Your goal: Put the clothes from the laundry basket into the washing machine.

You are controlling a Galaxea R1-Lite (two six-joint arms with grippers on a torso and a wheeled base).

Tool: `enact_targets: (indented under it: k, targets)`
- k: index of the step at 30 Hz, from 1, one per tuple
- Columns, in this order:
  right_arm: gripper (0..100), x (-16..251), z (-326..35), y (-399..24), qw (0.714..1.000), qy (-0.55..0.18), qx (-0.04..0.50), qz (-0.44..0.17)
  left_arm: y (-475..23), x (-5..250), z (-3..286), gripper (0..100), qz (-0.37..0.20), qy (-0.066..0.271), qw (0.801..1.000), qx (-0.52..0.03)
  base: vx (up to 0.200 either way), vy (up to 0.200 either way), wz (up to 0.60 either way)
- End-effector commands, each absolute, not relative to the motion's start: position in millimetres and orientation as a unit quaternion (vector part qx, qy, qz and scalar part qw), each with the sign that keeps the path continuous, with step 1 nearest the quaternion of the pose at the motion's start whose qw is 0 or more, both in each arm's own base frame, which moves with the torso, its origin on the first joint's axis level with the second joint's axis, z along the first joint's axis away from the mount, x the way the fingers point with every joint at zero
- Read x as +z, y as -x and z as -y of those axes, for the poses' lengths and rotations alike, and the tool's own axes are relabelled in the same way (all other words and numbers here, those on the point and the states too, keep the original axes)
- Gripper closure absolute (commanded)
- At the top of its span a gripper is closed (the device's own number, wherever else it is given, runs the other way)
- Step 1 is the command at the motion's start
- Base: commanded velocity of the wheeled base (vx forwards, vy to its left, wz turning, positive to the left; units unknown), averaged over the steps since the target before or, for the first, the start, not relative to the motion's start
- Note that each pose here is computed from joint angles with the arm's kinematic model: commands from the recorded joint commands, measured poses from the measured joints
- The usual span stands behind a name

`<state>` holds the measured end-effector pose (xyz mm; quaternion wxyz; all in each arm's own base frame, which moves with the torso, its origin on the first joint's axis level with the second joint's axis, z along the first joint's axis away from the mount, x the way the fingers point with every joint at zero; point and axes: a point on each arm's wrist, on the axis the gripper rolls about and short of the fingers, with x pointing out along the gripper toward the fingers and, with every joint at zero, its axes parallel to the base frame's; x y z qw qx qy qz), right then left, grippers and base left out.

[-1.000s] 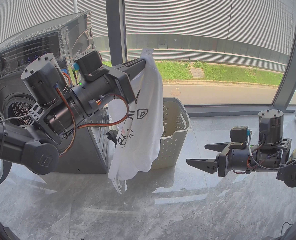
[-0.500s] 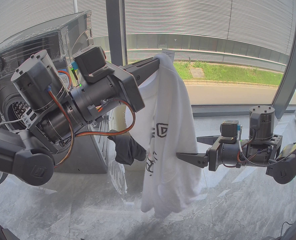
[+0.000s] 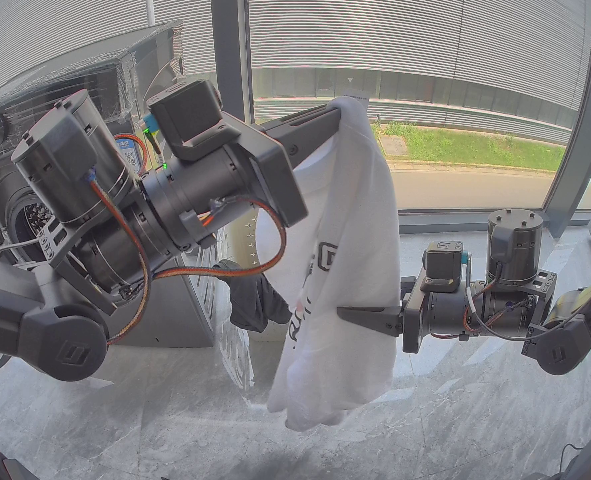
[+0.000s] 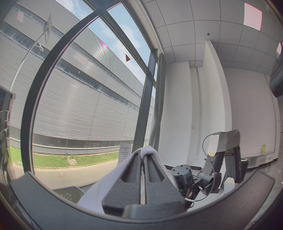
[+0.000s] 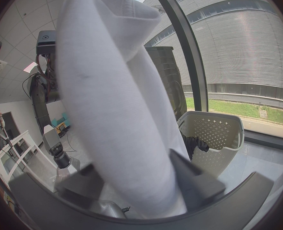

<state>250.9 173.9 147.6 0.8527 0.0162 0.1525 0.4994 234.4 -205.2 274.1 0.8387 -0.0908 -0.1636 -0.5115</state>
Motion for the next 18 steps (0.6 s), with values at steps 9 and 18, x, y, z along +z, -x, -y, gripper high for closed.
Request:
enact_targets:
  k: [9,18]
  targets:
    - [100,151.5,-170.0,-243.5,0.853,-0.015,0.500,-0.148,-240.1,274.2,199.7,100,0.165,0.089,0.845,-0.500,0.000,0.000,0.00]
    - [100,171.4,-162.2,-232.9,0.857,-0.018,0.502,-0.115,-262.1,254.9,178.6,100,0.135,0.077,0.874,-0.460,0.000,0.000,0.00]
